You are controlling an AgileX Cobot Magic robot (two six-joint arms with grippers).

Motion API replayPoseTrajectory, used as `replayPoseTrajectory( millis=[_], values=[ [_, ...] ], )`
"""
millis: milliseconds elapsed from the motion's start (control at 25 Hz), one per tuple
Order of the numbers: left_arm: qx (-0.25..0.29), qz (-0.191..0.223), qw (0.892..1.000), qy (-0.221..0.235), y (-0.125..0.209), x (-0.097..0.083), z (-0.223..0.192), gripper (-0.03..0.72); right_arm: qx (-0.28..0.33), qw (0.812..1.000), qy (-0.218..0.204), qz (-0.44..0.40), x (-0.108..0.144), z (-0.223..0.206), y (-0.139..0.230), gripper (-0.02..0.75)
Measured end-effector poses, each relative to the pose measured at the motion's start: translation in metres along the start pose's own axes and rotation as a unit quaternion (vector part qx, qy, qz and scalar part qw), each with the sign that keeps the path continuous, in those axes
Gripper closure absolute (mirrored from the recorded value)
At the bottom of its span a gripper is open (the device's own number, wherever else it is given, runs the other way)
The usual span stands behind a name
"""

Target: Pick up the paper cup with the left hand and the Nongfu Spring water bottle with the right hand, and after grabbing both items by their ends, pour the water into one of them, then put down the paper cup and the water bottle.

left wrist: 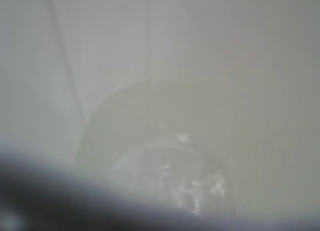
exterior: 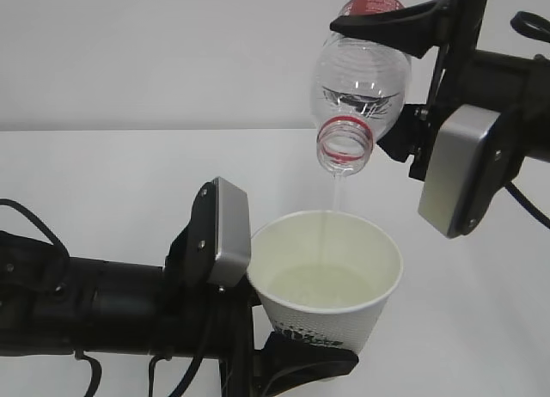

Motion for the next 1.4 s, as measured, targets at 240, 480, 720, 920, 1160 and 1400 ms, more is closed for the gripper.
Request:
replayPoseTrajectory(
  millis=[240, 480, 720, 920, 1160, 1400],
  values=[
    [0.0, 0.0, 1.0, 0.0, 0.0, 0.0, 0.0, 0.212, 0.002, 1.0, 0.001, 0.006, -0.0002, 0.0, 0.0004, 0.22],
    [0.0, 0.001, 1.0, -0.001, 0.0, 0.0002, 0.0, 0.212, 0.002, 1.0, 0.001, 0.006, -0.0003, 0.0, 0.0005, 0.22],
    [0.0, 0.001, 1.0, -0.001, 0.0, 0.0002, 0.0, 0.212, 0.002, 1.0, 0.001, 0.007, -0.0003, 0.0, 0.0005, 0.22],
    [0.0, 0.001, 1.0, -0.002, -0.0001, 0.0004, 0.0, 0.212, 0.002, 1.0, 0.001, 0.007, -0.0003, 0.0, 0.0005, 0.22],
    [-0.004, 0.007, 1.0, -0.008, -0.0008, 0.0012, -0.0003, 0.212, 0.002, 1.0, 0.001, 0.007, -0.0003, 0.0, 0.0005, 0.22],
    [-0.006, 0.009, 1.0, -0.011, -0.0012, 0.0018, -0.0003, 0.212, 0.003, 1.0, 0.002, 0.007, -0.0004, 0.0, 0.0006, 0.22]
  ],
)
Point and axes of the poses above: a point on each arm's last joint axis where the gripper is mounted, z pointing back along that axis away from the gripper, x along the wrist's bending axis when the last joint is at zero, y = z × x, the point moved 1 cm from there along -z, pointing out along that axis toward the gripper, and after that the axes turned 11 degrees about z, right-handed, at the moved point
